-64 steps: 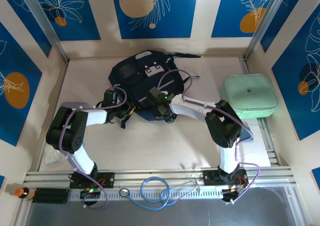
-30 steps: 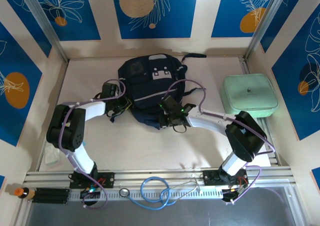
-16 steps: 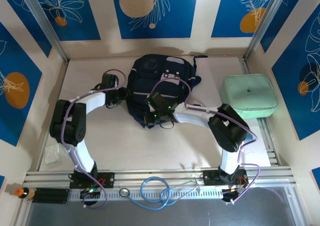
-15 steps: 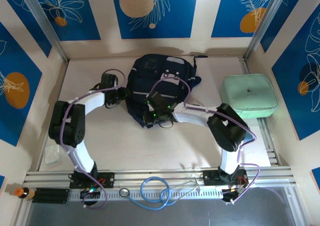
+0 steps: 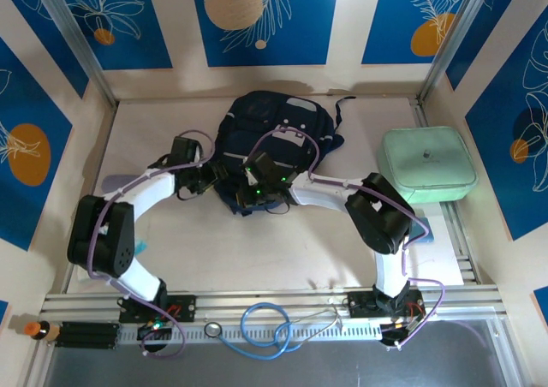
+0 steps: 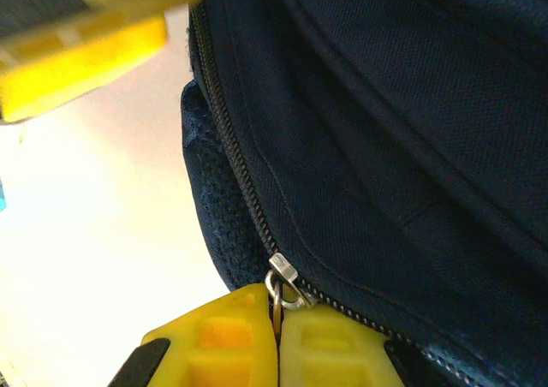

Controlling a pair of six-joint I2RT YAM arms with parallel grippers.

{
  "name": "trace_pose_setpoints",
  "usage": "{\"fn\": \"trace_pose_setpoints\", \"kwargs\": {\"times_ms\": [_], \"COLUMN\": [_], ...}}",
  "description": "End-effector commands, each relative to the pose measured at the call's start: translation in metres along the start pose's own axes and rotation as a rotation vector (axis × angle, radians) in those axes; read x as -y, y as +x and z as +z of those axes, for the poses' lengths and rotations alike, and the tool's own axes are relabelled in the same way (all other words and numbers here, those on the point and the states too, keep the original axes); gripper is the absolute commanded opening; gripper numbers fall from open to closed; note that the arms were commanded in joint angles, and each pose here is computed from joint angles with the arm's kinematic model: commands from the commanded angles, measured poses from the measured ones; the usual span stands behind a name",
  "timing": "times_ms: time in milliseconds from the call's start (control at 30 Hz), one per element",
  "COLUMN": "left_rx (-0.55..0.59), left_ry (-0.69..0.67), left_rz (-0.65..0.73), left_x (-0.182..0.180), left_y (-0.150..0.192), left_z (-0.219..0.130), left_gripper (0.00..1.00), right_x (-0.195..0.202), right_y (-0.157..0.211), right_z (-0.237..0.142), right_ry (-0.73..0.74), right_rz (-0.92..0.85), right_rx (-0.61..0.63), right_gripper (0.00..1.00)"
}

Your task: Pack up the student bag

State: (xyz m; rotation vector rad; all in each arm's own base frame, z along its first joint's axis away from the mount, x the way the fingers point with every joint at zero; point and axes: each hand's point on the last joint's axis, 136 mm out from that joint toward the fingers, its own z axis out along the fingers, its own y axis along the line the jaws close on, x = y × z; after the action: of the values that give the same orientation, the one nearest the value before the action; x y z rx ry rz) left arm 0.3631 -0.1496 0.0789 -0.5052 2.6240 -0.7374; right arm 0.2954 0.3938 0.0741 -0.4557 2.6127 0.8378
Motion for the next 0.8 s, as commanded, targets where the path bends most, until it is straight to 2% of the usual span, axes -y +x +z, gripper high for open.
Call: {"fn": "trace_pose_setpoints", "kwargs": {"times_ms": [0, 200, 467, 633, 767], "left_rx": [-0.038, 0.004, -0.007, -0.006, 0.014], "left_ry": [-0.025, -0.095, -0.113, -0.129, -0.169], "left_rz": [-0.011, 0.056, 0.056, 0.053, 0.052], "left_x": [-0.003, -0.008, -0.009, -0.012, -0.022], "left_y": [0.008, -0.004, -0.011, -0.014, -0.015], "left_z": [0.008, 0.007, 0.021, 0.028, 0.028], "left_gripper": [0.54, 0.53, 0.52, 0.42, 0.22], "right_x": [-0.022, -0.025, -0.027, -0.023, -0.012], "right_y": [-0.008, -0.001, 0.001, 0.002, 0.005], "right_z": [0.002, 0.003, 0.004, 0.002, -0.005], "right_ry": [-0.088, -0.054, -0.048, -0.015, 0.068], "right_rz": [-0.037, -0.071, -0.079, -0.081, -0.08], "right_rx": [0.003, -0.016, -0.023, -0.023, -0.012], "right_gripper": [0.0, 0.0, 0.0, 0.0, 0.0]}}
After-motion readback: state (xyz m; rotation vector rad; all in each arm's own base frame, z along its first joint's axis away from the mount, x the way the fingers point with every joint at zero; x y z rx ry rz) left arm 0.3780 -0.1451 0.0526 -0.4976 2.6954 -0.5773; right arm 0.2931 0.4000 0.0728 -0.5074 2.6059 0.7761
